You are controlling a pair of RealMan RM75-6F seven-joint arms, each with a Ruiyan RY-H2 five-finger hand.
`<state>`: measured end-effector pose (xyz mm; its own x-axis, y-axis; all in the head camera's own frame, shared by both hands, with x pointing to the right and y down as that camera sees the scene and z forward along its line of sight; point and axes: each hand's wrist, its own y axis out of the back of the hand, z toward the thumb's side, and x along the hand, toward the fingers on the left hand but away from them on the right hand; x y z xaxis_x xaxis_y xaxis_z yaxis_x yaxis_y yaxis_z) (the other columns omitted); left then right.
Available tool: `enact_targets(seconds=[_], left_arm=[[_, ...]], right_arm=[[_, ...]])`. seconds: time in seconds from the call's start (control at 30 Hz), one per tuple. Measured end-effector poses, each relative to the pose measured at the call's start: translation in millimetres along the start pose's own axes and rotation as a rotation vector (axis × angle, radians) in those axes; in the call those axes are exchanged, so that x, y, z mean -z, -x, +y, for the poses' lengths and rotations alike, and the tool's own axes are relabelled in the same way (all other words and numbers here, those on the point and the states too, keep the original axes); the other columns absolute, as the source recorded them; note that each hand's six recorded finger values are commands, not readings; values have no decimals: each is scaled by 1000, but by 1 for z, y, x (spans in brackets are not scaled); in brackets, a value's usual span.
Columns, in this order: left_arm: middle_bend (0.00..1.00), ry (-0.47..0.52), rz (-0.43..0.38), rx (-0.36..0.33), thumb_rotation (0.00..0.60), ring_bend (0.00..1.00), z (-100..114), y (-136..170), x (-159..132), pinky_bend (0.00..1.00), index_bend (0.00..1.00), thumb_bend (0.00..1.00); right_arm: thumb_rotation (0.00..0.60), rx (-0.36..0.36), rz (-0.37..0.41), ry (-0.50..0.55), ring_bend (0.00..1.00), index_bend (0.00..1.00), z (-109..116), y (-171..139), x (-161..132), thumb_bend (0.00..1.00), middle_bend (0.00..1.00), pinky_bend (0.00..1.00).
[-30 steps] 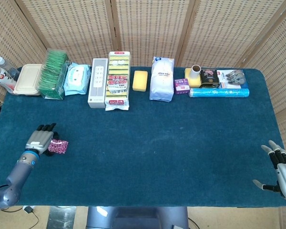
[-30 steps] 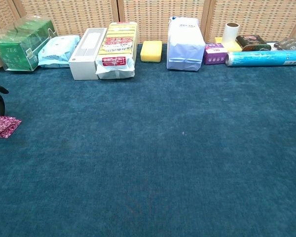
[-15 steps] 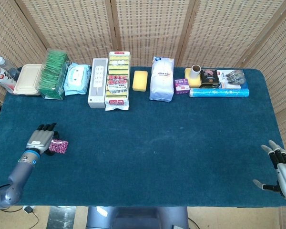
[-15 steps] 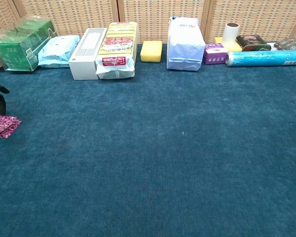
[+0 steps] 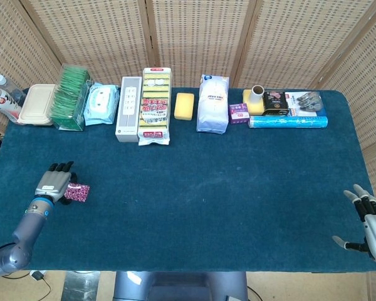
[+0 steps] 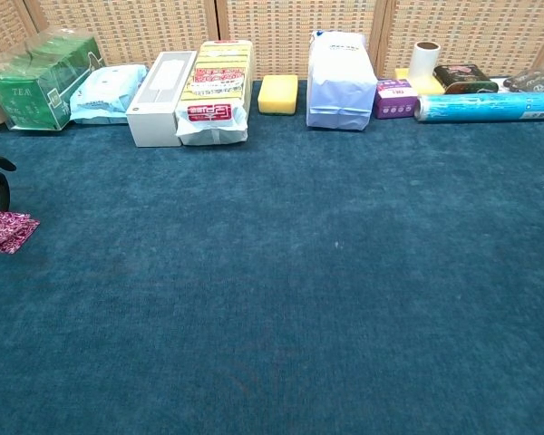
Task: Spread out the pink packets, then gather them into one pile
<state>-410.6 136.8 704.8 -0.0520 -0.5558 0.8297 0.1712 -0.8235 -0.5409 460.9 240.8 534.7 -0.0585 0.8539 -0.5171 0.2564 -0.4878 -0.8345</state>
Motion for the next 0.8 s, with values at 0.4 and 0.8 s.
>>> enact_targets(seconds=[0.4, 0.8], left_arm=[[0, 4, -2, 1, 600, 0, -2, -2, -1, 0, 411, 213], [0, -7, 2, -6, 600, 0, 0, -1, 1, 0, 411, 208]], right_arm=[[600, -1, 0, -2, 0, 95, 0, -1, 0, 0, 6, 0], [600, -3, 0, -3, 0, 95, 0, -1, 0, 0, 6, 0]])
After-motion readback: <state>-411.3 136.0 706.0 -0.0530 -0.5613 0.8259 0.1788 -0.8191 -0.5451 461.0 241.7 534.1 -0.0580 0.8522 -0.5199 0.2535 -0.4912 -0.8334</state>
